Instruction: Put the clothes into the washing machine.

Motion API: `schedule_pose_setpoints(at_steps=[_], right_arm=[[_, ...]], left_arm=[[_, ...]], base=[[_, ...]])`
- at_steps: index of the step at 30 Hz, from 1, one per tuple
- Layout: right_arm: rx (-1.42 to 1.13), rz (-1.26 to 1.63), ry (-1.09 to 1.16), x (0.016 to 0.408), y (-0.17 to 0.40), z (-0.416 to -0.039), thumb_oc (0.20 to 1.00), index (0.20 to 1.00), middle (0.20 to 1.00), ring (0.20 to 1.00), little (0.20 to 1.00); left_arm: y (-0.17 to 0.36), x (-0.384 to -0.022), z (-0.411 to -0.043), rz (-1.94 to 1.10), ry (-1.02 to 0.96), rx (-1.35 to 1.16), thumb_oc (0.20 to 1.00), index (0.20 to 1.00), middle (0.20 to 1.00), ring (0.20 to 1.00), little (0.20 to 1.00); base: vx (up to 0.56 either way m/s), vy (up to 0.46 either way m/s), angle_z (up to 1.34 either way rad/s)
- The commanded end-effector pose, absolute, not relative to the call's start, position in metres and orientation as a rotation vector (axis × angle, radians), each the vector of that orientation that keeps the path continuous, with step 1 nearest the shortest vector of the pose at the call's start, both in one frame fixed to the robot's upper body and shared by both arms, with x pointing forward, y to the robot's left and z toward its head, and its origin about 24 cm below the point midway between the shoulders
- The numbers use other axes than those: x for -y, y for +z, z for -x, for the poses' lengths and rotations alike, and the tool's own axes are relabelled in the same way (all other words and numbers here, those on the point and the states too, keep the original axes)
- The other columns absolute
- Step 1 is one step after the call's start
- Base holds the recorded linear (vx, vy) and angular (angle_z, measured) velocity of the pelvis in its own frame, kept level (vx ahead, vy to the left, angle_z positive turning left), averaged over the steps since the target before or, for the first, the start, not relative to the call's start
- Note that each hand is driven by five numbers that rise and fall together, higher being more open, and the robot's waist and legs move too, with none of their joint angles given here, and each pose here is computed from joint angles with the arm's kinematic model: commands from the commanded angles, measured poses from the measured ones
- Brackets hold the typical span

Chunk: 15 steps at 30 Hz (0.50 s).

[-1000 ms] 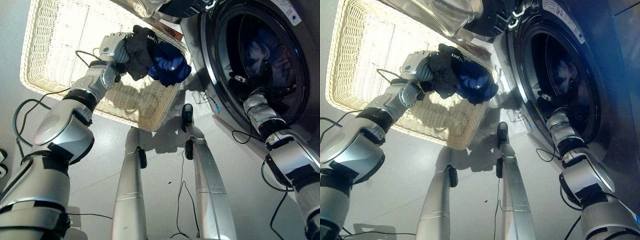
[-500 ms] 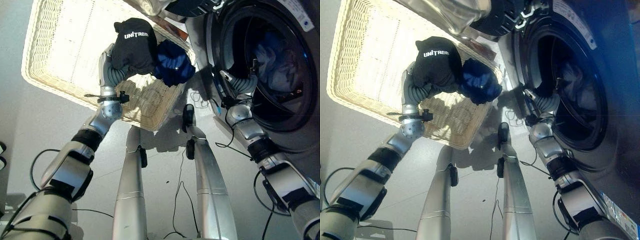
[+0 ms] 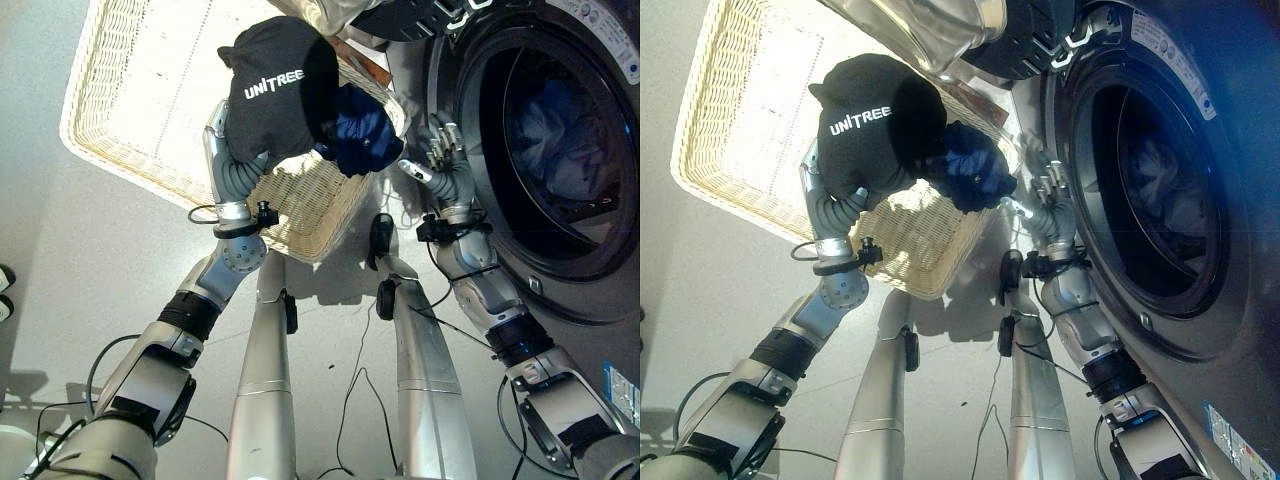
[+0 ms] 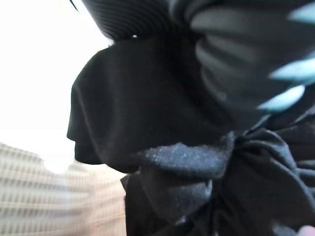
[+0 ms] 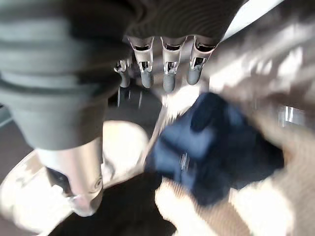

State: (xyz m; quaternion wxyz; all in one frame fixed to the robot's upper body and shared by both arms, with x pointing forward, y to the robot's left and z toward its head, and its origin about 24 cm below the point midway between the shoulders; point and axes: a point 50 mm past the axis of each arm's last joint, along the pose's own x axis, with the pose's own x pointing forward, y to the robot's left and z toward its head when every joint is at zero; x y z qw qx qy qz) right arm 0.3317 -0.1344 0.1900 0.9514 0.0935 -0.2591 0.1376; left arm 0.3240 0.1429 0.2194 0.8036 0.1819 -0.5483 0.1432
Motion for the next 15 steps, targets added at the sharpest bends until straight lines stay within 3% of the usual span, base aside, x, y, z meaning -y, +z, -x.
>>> schedule_pose_setpoints(at_steps=[1,9,15], right_arm=[[0.537,-0.279,0.510,0.115,0.197,-0.314,1.000,1.000,1.000,1.000,1.000],[0.430,-0.440,0.811,0.089,0.207,-0.308,1.000,1.000,1.000,1.000,1.000],[0.426,-0.528,0.889,0.084,0.214,-0.305,1.000,1.000,1.000,1.000,1.000]], left_arm=[[0.244,-0.113,-0.306,-0.440,0.105,1.369,0.200,0.200,0.200,0.200,0.200],[0.259,-0.083,-0.297,-0.604,-0.098,1.472,0.200,0.200,0.200,0.200,0.200],[0.260,-0.073,-0.296,-0.717,-0.161,1.493,0.200,0.200,0.200,0.200,0.200]], base=[[0.00,0.000,0.00],[0.00,0.000,0.00],[0.00,-0.017,0.04]])
